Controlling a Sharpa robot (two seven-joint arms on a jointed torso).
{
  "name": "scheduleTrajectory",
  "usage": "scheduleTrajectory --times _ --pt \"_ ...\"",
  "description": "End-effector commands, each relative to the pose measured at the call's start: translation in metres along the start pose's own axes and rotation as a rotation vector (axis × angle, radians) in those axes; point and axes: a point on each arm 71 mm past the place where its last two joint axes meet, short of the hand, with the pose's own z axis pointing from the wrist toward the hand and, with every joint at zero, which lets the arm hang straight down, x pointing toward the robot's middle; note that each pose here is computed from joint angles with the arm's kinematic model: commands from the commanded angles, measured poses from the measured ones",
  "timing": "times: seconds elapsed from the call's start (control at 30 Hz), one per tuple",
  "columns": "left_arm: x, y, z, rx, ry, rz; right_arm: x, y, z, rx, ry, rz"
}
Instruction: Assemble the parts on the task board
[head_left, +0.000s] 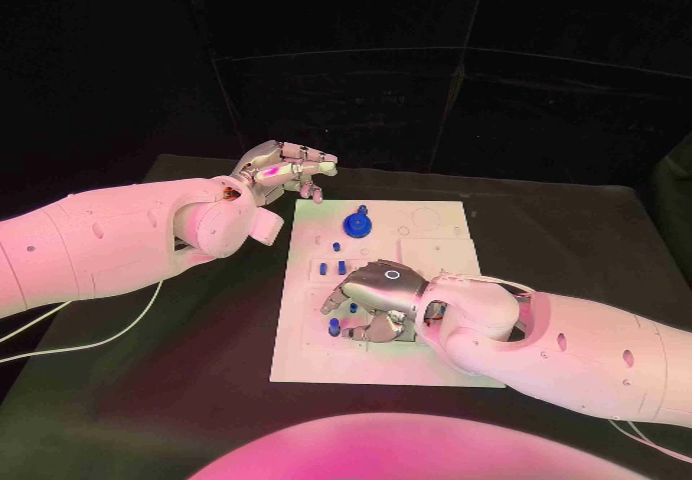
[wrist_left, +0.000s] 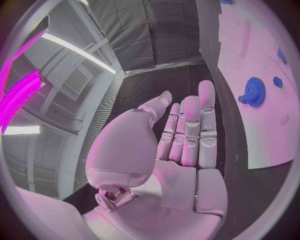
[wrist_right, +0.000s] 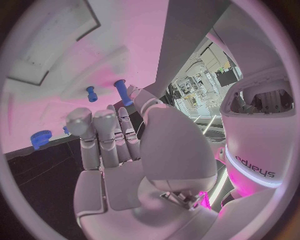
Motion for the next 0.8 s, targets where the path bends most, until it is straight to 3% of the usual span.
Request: scheduleTrajectory --times 0.03,0.2,0.27,0.4,0.5,0.73,0.8 --pt "0.0005 -0.0010 0.0002 0.002 0.010 -0.008 -0.007 0.001 -0.005 -0.008 -0.081 0.041" --pt "0.0000 -0.0007 0.0002 -0.001 0.010 -0.007 -0.017 -0.007 -0.027 0.033 -0.154 0.138" --pt "0.0001 -0.0007 0.0002 -0.001 0.011 -0.008 -0.024 -0.015 -0.038 0.081 -0.189 0.208" --pt "-0.0004 -0.0006 -0.0003 -0.003 0.010 -0.008 -0.041 -0.042 -0.069 0.241 -0.235 0.327" --pt "-0.0011 -0.0005 -0.0007 -0.003 0.008 -0.007 -0.045 -0.058 -0.091 0.360 -0.216 0.361" --pt "0.0000 -0.0002 -0.0007 -0.005 0.010 -0.008 -0.041 -0.088 -0.143 0.666 -0.094 0.385" --pt "0.0006 -0.0001 -0.0004 -0.005 0.011 -0.008 -0.041 -0.091 -0.150 0.706 -0.082 0.369"
